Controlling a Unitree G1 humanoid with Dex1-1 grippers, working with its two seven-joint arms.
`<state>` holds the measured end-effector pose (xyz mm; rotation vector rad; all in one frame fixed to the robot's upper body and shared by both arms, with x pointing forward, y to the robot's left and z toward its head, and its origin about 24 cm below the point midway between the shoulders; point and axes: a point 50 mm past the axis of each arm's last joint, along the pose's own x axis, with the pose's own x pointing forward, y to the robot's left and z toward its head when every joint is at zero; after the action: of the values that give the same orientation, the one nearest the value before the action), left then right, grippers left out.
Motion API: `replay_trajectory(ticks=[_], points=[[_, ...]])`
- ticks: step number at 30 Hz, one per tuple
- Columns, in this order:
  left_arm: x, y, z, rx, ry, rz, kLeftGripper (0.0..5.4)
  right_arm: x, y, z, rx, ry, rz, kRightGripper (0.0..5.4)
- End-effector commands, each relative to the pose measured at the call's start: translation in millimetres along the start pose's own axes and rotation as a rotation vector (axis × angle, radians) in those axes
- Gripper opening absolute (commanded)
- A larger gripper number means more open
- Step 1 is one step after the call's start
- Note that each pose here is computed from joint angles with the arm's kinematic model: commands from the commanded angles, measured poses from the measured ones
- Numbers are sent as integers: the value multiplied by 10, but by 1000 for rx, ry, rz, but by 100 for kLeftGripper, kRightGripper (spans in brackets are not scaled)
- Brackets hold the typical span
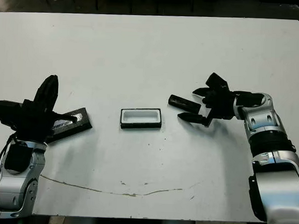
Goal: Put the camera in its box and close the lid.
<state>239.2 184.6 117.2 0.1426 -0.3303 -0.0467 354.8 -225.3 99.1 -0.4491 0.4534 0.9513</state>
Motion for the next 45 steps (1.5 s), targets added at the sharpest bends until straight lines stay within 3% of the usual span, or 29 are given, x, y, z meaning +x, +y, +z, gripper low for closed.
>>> replay_trajectory(ticks=[1,11,25,31,38,42,45], points=[[-36,31,-46,7,38,8,0,75,119,-302,62,73,3,507],[-23,33,-52,9,36,6,0,103,138,-312,50,62,32,337],[-32,6,-47,8,36,11,0,18,40,-228,-68,368,170,105],[-31,3,-48,19,36,12,0,-26,28,-220,-60,385,217,82],[-29,6,-51,21,36,14,0,-32,1,-189,-63,319,163,82],[-34,10,-53,8,39,16,0,-79,-49,-63,-21,158,126,81],[-37,9,-48,18,36,9,0,-130,-91,173,-30,19,123,79]])
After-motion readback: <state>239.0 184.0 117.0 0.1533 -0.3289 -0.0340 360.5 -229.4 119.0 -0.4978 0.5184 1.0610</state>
